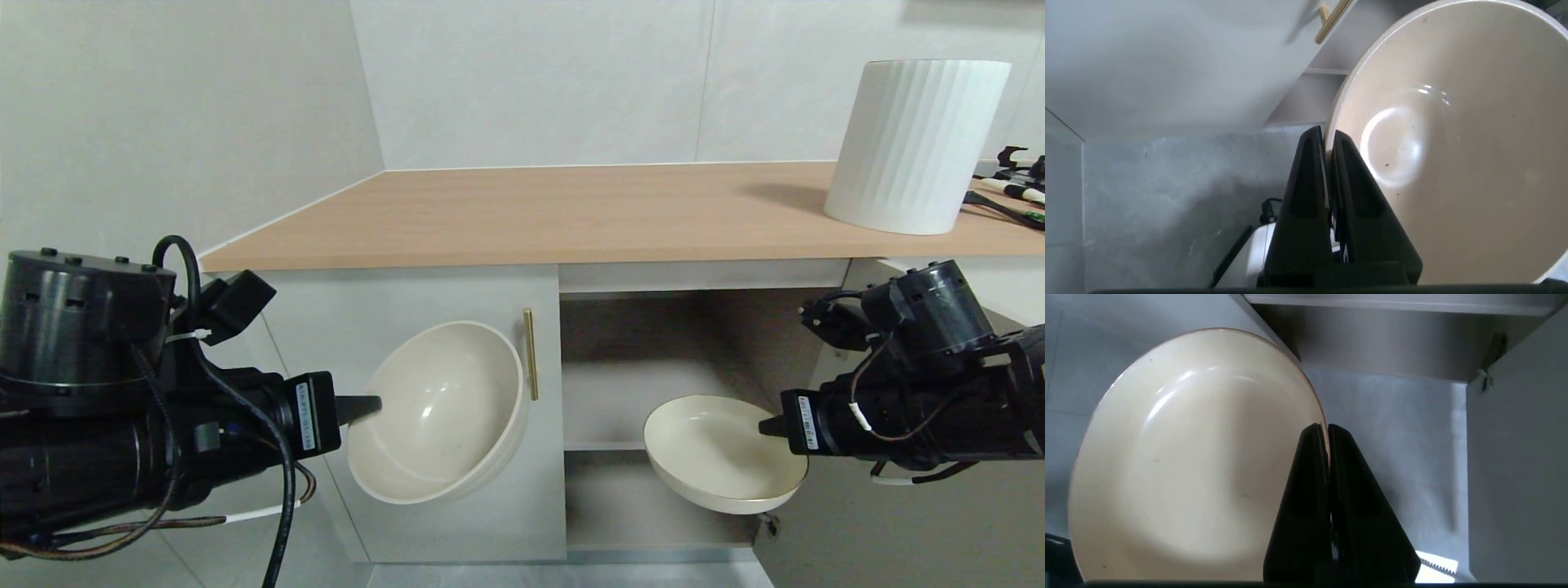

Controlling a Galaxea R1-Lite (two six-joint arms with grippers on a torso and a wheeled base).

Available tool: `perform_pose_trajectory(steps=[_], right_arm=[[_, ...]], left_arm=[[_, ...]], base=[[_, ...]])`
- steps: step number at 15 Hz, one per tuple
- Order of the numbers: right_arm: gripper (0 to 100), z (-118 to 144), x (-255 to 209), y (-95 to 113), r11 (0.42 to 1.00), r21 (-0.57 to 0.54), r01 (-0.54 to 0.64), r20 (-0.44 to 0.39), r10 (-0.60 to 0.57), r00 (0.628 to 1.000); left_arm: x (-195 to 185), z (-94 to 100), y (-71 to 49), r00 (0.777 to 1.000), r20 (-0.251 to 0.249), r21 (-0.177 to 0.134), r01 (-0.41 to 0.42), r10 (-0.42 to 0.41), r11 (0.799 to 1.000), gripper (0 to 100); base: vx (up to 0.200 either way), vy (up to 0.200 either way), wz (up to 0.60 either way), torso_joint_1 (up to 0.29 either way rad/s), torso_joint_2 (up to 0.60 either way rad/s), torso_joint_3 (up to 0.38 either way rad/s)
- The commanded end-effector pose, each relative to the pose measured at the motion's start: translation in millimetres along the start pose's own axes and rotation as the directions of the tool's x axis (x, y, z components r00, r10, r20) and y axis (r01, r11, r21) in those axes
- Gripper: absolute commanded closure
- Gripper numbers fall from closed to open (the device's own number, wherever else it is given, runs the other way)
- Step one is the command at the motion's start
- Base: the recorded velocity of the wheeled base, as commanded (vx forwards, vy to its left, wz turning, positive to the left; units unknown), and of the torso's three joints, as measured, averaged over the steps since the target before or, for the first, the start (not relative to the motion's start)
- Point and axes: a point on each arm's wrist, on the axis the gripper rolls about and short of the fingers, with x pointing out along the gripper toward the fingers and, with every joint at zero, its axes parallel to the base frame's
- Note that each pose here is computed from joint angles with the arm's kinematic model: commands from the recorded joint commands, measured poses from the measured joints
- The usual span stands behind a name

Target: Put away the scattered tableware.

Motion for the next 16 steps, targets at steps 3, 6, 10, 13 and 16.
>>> perform_pose_trajectory(steps=[3, 6, 10, 13, 16], right_arm=[[100, -4.2, 44.7, -3.0, 1.0, 0.003, 0.025, -0.059, -0.025, 0.998], [100, -9.7, 115.6, -9.6, 0.993, 0.005, 0.121, -0.049, -0.121, 0.991], [100, -3.9, 190.2, -28.7, 0.973, 0.032, 0.23, 0.002, -0.23, 0.973], [100, 2.4, 231.1, -39.6, 0.959, 0.049, 0.279, 0.019, -0.281, 0.96], [100, 9.0, 256.4, -47.5, 0.946, 0.077, 0.314, 0.051, -0.318, 0.947]], left_arm=[[3.0, -0.7, 0.6, 1.0, -0.009, -0.001, -0.005, 0.005, 1.0, 100], [6.0, -1.3, 1.1, 1.0, -0.019, -0.003, -0.01, 0.01, 1.0, 100], [7.3, -1.6, 1.4, 1.0, -0.023, -0.005, -0.013, 0.012, 1.0, 100], [11.2, -2.4, 2.2, 0.999, -0.034, -0.006, -0.021, 0.02, 1.0, 100], [11.2, -2.4, 2.2, 0.999, -0.034, -0.006, -0.021, 0.02, 1.0, 100]], base=[[0.0, 0.0, 0.0, 0.0, 0.0, 0.0], [0.0, 0.0, 0.0, 0.0, 0.0, 0.0], [0.0, 0.0, 0.0, 0.0, 0.0, 0.0], [0.0, 0.0, 0.0, 0.0, 0.0, 0.0], [0.0, 0.0, 0.0, 0.0, 0.0, 0.0]])
